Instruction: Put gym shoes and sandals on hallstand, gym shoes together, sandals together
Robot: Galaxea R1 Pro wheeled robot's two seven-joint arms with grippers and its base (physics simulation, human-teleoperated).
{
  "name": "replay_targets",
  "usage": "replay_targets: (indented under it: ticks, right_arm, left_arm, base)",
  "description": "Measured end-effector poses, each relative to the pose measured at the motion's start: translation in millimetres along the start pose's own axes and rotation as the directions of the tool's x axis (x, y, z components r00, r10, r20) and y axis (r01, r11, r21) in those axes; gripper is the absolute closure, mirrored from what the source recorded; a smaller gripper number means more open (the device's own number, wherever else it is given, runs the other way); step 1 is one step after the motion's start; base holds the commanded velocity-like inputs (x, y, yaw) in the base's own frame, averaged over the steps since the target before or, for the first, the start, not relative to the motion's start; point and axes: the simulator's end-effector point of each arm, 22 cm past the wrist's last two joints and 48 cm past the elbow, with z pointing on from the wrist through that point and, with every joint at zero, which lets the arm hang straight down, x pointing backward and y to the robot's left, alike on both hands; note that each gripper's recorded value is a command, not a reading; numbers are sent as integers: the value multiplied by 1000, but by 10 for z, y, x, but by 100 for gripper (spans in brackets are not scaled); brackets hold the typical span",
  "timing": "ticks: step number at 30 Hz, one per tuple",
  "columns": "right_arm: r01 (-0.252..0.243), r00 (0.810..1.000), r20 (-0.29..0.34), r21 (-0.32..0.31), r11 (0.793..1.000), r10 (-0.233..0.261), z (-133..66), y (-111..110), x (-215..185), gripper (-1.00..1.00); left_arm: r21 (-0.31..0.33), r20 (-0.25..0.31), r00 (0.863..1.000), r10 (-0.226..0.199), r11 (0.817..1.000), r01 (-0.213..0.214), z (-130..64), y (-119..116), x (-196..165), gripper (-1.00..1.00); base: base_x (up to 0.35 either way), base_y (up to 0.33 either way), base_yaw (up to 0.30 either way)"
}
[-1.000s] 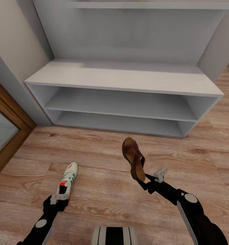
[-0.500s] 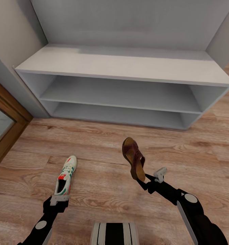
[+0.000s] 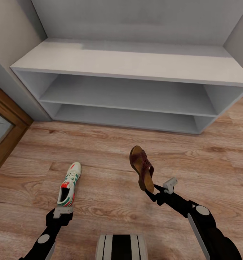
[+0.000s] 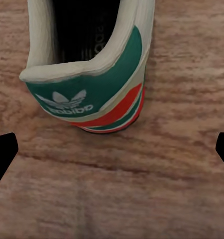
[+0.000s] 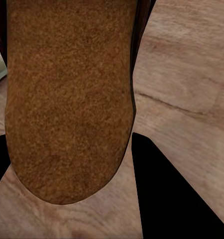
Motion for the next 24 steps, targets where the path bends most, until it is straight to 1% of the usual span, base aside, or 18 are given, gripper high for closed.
replay_targets:
  ticks: [6, 13, 24]
  right_arm:
    - [0, 1000, -1, 0, 1000, 0, 0, -1, 2, 100]
    - [0, 1000, -1, 0, 1000, 0, 0, 0, 2, 100]
    - [0, 1000, -1, 1, 1000, 0, 1, -2, 2, 100]
  left_arm:
    - [-2, 0, 1000, 0, 1000, 0, 0, 10, 1, -100]
    - [-4, 1, 1000, -1, 1000, 1, 1, 16, 0, -100]
    - [-1, 0, 1000, 0, 1000, 0, -4, 4, 11, -100]
  base:
    - [8, 1, 0]
    - [77, 57, 0]
    - [7, 6, 0]
